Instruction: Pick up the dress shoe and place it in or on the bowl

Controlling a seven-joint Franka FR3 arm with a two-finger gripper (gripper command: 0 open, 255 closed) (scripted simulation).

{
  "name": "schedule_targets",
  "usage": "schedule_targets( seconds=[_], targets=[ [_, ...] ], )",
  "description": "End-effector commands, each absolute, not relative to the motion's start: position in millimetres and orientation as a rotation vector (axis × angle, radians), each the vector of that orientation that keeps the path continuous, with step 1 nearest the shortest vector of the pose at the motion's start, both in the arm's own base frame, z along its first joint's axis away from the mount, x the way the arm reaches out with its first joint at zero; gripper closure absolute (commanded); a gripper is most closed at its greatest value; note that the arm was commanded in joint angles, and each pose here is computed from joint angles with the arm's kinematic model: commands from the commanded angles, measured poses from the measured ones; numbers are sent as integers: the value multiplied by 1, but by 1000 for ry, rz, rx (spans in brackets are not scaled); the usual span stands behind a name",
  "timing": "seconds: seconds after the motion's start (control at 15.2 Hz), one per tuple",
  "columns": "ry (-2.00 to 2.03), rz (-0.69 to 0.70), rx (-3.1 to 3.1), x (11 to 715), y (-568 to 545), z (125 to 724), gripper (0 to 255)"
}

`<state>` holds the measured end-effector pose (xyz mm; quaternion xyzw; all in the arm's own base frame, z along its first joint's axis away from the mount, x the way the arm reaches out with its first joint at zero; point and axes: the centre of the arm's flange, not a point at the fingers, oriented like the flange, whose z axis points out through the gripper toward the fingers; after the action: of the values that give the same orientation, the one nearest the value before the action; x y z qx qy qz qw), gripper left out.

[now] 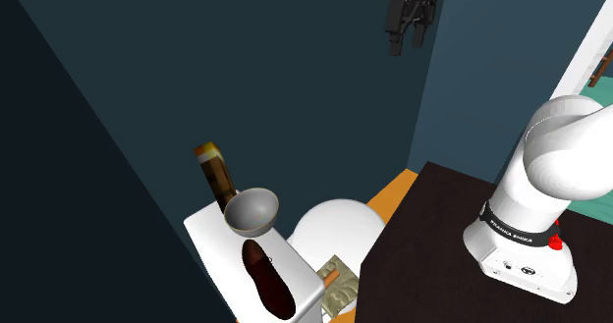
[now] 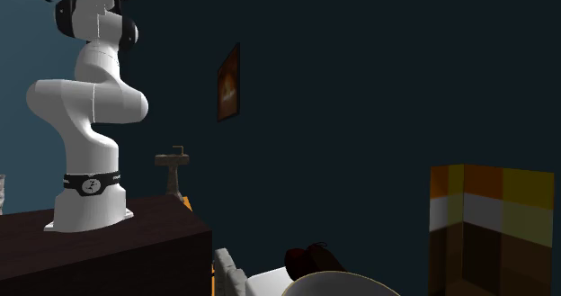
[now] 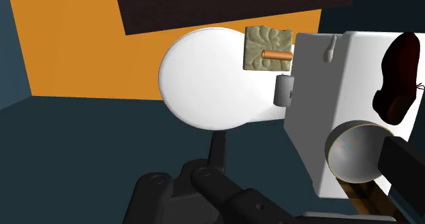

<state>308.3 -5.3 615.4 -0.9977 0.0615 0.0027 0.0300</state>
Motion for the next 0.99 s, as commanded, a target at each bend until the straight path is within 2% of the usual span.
schedule_targets(
  seconds=[0.0,0.92],
  targets=[
    [190,8,-3076,308,-5,615,0],
    [255,45,-3094,355,126,489,0]
  ],
)
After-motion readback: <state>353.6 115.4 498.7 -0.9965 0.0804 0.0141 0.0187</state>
